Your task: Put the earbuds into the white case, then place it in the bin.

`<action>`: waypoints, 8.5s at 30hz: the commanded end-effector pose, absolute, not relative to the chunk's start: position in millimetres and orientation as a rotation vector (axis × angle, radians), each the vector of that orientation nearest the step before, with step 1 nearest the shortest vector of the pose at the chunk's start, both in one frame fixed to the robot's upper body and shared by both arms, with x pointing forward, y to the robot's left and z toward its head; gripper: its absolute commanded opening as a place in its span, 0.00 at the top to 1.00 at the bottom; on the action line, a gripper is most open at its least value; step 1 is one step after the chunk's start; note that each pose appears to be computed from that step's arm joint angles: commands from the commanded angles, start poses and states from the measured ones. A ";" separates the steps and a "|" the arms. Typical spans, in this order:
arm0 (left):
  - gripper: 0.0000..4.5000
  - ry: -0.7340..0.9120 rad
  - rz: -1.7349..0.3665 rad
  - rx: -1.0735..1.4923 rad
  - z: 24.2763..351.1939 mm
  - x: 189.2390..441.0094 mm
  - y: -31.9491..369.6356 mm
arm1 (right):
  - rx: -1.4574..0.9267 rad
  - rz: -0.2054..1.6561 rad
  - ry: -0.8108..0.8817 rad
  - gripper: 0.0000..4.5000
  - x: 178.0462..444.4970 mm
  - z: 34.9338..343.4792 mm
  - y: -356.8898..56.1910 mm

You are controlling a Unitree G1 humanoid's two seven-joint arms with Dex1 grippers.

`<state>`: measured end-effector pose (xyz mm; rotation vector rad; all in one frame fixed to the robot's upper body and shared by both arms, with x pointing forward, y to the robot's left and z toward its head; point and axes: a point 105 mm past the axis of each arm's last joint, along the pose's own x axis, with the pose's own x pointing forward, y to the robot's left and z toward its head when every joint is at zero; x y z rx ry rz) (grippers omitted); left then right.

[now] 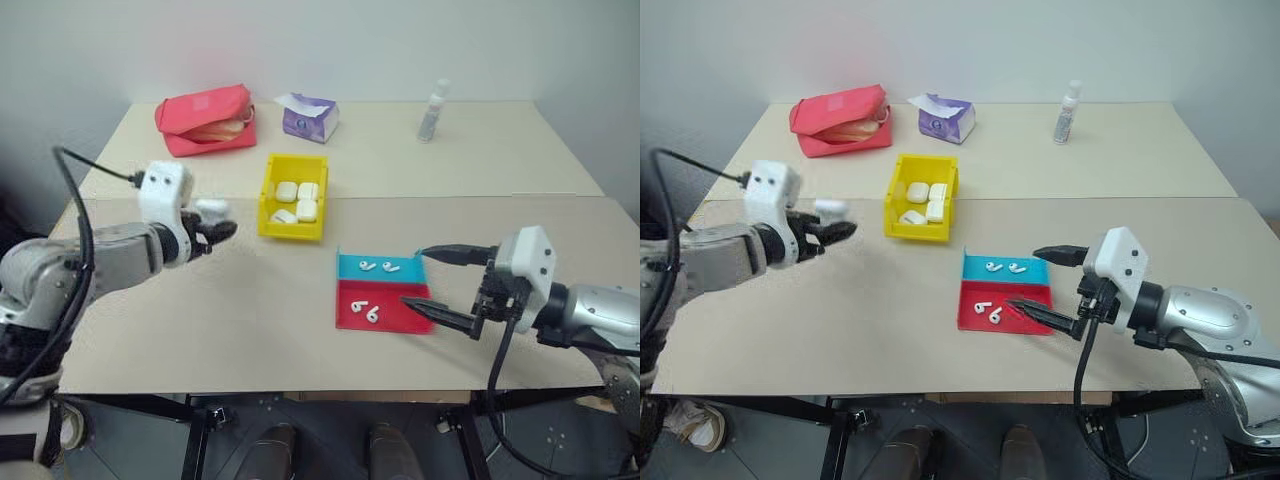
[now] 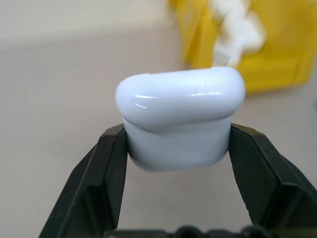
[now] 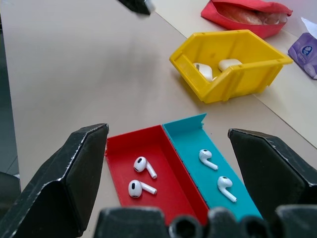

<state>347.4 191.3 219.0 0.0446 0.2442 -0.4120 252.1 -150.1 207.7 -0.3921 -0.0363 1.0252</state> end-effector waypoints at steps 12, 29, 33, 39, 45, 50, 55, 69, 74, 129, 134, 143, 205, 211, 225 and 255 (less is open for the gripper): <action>0.38 -0.398 -1.364 0.078 282.0 295.6 124.8 | -0.499 1.006 -0.133 0.00 252.8 239.2 -154.0; 0.38 -0.538 -1.622 0.067 279.7 270.9 83.9 | -0.841 1.110 0.232 0.43 259.0 213.3 -124.6; 0.38 -0.503 -1.649 0.081 275.7 270.0 84.8 | -0.977 1.164 0.325 0.43 267.0 192.7 -115.8; 0.38 -0.494 -1.641 0.093 273.1 269.3 86.6 | -1.152 1.284 0.381 0.43 277.5 167.2 -104.8; 0.38 -0.487 -1.602 0.099 270.2 266.2 91.3 | -1.172 1.338 0.373 0.43 292.9 174.3 -89.1; 0.38 -0.489 -1.579 0.106 271.1 264.9 93.4 | -1.164 1.359 0.405 0.43 304.1 167.2 -79.4; 0.38 -0.485 -1.562 0.106 271.8 262.6 95.5 | -1.190 1.355 0.429 0.43 313.9 162.4 -74.0; 0.38 -0.476 -1.518 0.120 271.3 256.9 99.9 | -1.222 1.386 0.474 0.43 323.1 149.0 -65.3; 0.38 -0.474 -1.513 0.120 271.5 255.2 99.7 | -1.258 1.383 0.486 0.43 324.9 142.8 -65.4; 0.38 -0.484 -1.614 0.066 280.9 260.4 89.9 | -0.562 1.067 -0.177 0.86 275.6 231.3 -106.8; 0.38 -0.499 -1.681 0.039 281.9 262.1 77.7 | -0.164 0.978 -0.344 0.86 274.1 275.4 -119.4; 0.38 -0.460 -1.699 0.026 279.2 268.8 71.7 | 0.140 1.021 -0.524 0.86 255.6 320.8 -114.7; 0.38 -0.511 -1.692 0.057 286.6 276.8 62.2 | -0.178 1.248 -0.391 0.00 256.5 286.5 -71.7; 0.38 -0.509 -1.649 0.061 286.3 280.4 65.6 | -0.110 1.145 -0.433 0.00 265.7 303.8 -97.2; 0.38 -0.522 -1.604 0.067 281.8 277.6 72.1 | -0.305 1.146 -0.248 0.00 292.5 298.9 -133.4; 0.38 -0.542 -1.464 0.135 286.6 270.2 90.6 | -1.230 1.279 0.514 0.42 410.2 167.4 -124.2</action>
